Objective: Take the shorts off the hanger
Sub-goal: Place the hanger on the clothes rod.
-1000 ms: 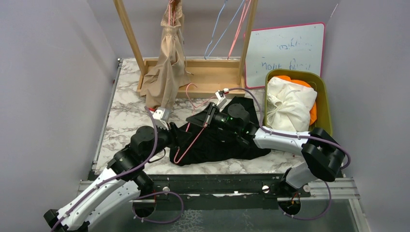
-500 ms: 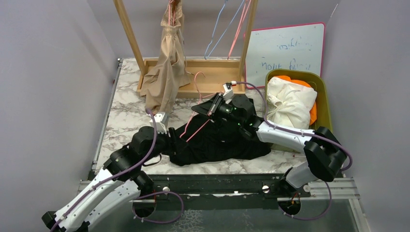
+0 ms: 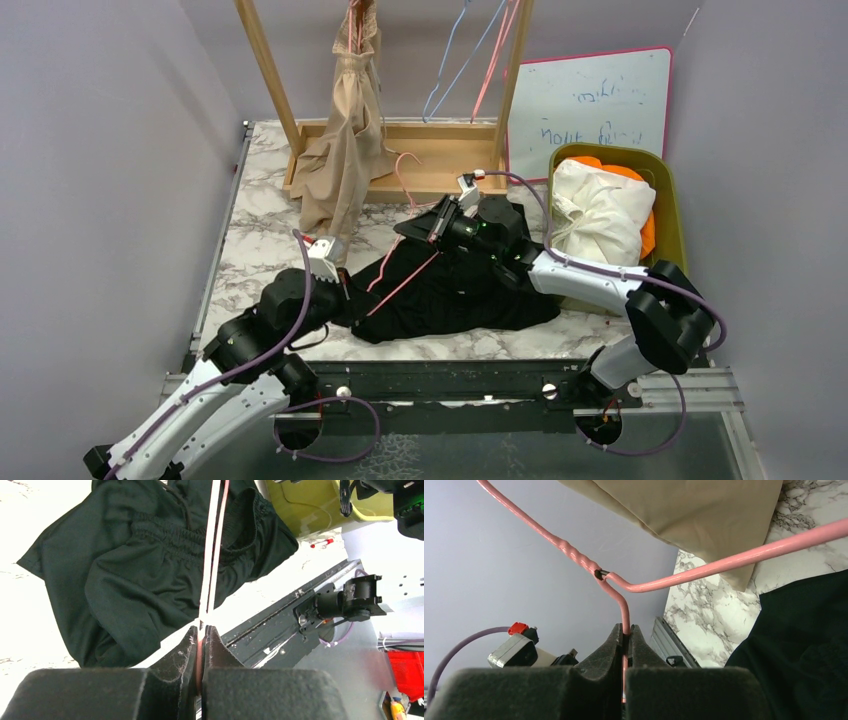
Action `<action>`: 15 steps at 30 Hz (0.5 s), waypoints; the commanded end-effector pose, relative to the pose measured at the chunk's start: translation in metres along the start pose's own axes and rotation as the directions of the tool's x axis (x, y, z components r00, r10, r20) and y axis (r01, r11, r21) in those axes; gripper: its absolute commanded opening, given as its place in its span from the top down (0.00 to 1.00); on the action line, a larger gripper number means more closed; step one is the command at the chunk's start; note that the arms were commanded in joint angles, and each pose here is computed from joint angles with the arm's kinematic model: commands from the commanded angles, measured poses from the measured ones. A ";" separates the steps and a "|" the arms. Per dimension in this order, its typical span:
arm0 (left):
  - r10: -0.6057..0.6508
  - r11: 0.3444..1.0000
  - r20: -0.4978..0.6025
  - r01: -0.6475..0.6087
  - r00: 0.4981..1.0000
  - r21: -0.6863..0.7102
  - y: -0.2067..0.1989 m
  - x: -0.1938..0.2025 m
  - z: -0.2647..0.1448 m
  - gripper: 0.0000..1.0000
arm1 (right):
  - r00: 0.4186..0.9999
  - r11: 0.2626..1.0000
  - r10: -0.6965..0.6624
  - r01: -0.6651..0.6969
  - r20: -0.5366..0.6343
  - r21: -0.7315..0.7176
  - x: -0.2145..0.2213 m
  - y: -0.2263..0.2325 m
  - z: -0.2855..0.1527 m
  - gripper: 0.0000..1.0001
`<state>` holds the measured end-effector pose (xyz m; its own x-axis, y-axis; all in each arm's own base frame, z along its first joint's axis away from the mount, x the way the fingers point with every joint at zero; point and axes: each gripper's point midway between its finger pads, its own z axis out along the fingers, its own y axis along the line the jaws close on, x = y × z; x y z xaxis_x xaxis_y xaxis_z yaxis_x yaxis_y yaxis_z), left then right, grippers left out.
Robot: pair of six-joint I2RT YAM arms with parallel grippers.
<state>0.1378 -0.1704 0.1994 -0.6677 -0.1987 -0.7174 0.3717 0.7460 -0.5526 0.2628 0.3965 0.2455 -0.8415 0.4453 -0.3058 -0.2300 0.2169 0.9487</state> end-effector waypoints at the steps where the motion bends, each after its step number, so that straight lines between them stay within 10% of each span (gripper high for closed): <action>1: -0.021 0.999 0.058 0.023 0.998 -0.028 0.002 -0.013 -0.007 1.00 | 0.999 0.998 -0.030 0.028 -0.035 -0.065 0.003 0.016 0.001 0.94; 9: 0.024 0.996 0.170 -0.009 0.985 -0.087 0.005 -0.046 -0.018 1.00 | 0.989 0.988 -0.109 0.098 -0.096 -0.118 0.014 0.028 -0.010 0.53; 15: 0.150 0.984 0.122 -0.137 0.981 -0.111 -0.008 -0.065 -0.009 1.00 | 0.981 0.984 -0.168 0.161 -0.100 -0.075 0.018 0.023 -0.032 0.48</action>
<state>0.1571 -0.1540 0.2344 -0.5784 -0.2307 -0.7824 0.3388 0.8046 -0.4877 0.2410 0.3965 0.2515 -0.8599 0.3364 -0.3841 -0.3296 0.2086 0.9208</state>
